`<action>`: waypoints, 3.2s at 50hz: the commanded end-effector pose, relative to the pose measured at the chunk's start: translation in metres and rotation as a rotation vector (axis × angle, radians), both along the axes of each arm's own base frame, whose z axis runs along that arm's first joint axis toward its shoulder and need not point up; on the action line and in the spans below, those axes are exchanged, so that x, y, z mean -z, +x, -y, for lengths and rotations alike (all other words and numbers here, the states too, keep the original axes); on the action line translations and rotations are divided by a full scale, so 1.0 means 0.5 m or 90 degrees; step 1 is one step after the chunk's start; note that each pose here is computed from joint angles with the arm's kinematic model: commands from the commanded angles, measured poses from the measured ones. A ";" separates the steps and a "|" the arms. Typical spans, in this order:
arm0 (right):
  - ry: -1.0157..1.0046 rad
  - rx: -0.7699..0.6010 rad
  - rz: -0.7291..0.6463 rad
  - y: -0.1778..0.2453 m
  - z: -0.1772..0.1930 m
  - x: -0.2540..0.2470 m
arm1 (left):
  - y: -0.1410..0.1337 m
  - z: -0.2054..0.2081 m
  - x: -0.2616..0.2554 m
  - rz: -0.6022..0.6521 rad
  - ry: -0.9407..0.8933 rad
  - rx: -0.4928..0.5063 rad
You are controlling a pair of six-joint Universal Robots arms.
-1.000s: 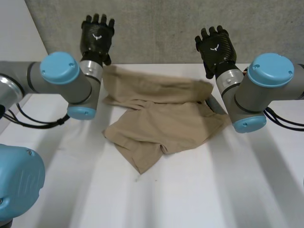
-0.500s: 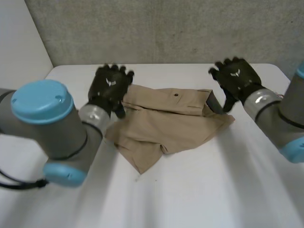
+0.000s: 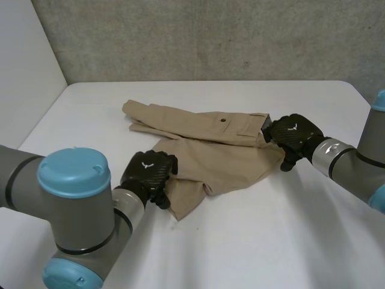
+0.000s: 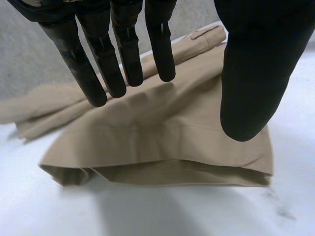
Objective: Fold the shorts.
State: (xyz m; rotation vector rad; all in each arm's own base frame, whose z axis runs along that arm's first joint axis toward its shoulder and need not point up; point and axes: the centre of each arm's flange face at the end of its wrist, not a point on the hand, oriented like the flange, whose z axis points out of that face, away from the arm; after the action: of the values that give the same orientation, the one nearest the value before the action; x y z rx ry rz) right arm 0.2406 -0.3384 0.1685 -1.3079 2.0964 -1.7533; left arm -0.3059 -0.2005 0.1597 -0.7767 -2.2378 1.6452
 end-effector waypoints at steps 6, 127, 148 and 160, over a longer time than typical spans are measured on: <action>-0.037 -0.004 -0.063 -0.012 0.061 0.057 | -0.026 -0.009 0.043 -0.008 0.065 -0.011; -0.415 0.122 0.222 0.061 0.031 -0.397 | 0.029 0.316 -0.476 -0.186 -0.559 -0.208; -0.286 0.093 0.208 0.043 -0.053 -0.367 | 0.097 0.127 -0.442 -0.204 -0.453 -0.180; -0.019 0.099 0.059 0.022 -0.110 -0.098 | 0.141 0.019 -0.125 -0.038 -0.169 -0.160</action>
State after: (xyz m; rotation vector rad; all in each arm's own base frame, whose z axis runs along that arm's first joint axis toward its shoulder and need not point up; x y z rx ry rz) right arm 0.2571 -0.2983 0.2754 -0.9767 1.9840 -2.1290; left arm -0.2446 -0.2367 0.2811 -0.4058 -1.9565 2.2781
